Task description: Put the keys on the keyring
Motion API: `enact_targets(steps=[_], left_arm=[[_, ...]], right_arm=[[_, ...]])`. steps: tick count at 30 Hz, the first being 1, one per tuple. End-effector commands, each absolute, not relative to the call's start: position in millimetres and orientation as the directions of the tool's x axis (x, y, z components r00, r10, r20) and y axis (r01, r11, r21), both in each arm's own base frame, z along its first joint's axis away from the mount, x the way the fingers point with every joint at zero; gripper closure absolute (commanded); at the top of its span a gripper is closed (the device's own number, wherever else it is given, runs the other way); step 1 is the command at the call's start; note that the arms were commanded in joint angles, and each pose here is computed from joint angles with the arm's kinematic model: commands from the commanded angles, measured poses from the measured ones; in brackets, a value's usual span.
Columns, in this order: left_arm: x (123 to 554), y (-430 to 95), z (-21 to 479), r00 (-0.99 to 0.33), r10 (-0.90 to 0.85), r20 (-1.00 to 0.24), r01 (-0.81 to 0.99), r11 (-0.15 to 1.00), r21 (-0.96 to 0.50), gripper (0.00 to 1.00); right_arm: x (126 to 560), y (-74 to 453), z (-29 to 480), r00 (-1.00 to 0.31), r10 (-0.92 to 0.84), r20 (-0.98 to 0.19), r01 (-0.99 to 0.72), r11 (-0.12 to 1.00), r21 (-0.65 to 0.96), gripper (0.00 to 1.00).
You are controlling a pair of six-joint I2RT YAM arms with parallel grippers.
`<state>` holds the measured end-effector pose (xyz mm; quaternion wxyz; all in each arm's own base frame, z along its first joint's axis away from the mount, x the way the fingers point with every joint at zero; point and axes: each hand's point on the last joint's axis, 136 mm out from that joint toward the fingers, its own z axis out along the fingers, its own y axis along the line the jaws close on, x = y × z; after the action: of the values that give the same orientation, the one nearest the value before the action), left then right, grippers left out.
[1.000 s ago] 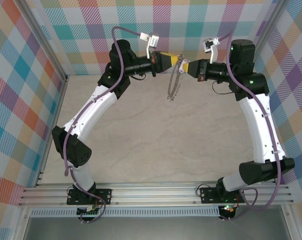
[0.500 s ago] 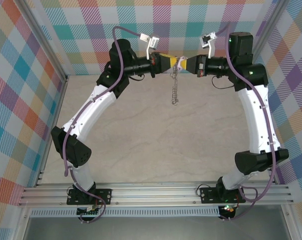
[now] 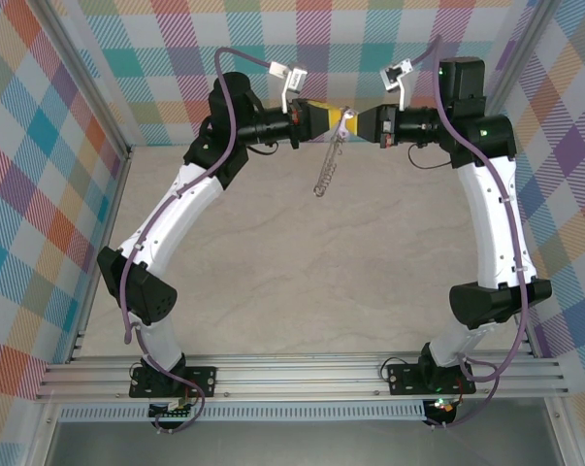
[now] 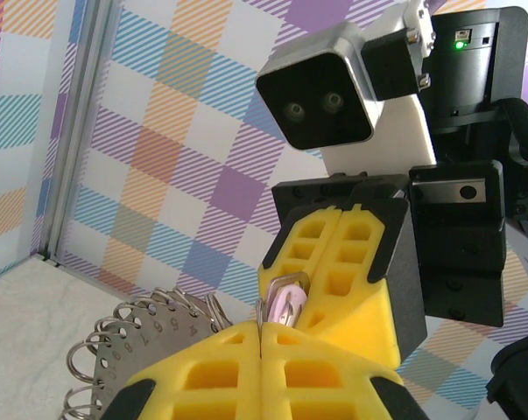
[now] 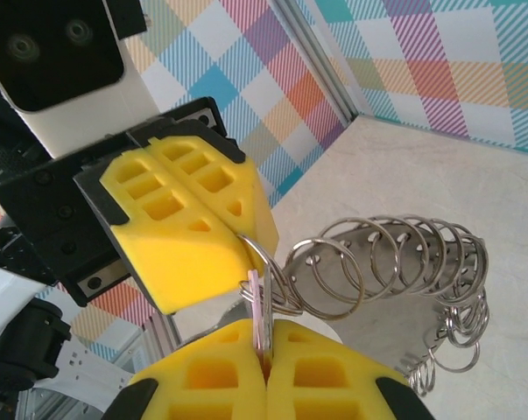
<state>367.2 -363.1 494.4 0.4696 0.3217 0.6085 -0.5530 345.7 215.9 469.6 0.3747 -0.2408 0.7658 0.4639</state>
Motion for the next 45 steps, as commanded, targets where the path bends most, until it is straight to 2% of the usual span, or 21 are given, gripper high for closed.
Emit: enact_targets(steps=[1, 15, 27, 45], left_arm=[[358.3, -357.1, 523.6, -0.264, -0.167, -0.950, 0.940, 0.177, -0.292, 1.00], [361.5, -356.5, 524.2, -0.260, -0.167, -0.951, 0.937, 0.193, -0.290, 1.00], [359.3, -356.5, 520.4, -0.270, -0.156, -0.950, 0.936, 0.190, -0.297, 1.00], [359.4, -358.2, 517.0, -0.278, -0.149, -0.949, 0.936, 0.181, -0.302, 1.00]], right_arm=[[341.4, 213.3, 468.0, -0.587, -0.047, -0.808, -0.727, 0.469, 0.501, 1.00], [336.7, 212.0, 453.5, -0.626, -0.035, -0.779, -0.702, 0.462, 0.543, 1.00], [341.2, 206.8, 462.6, -0.597, -0.023, -0.802, -0.701, 0.501, 0.508, 1.00], [345.8, 209.5, 474.5, -0.586, -0.025, -0.810, -0.715, 0.486, 0.502, 1.00]])
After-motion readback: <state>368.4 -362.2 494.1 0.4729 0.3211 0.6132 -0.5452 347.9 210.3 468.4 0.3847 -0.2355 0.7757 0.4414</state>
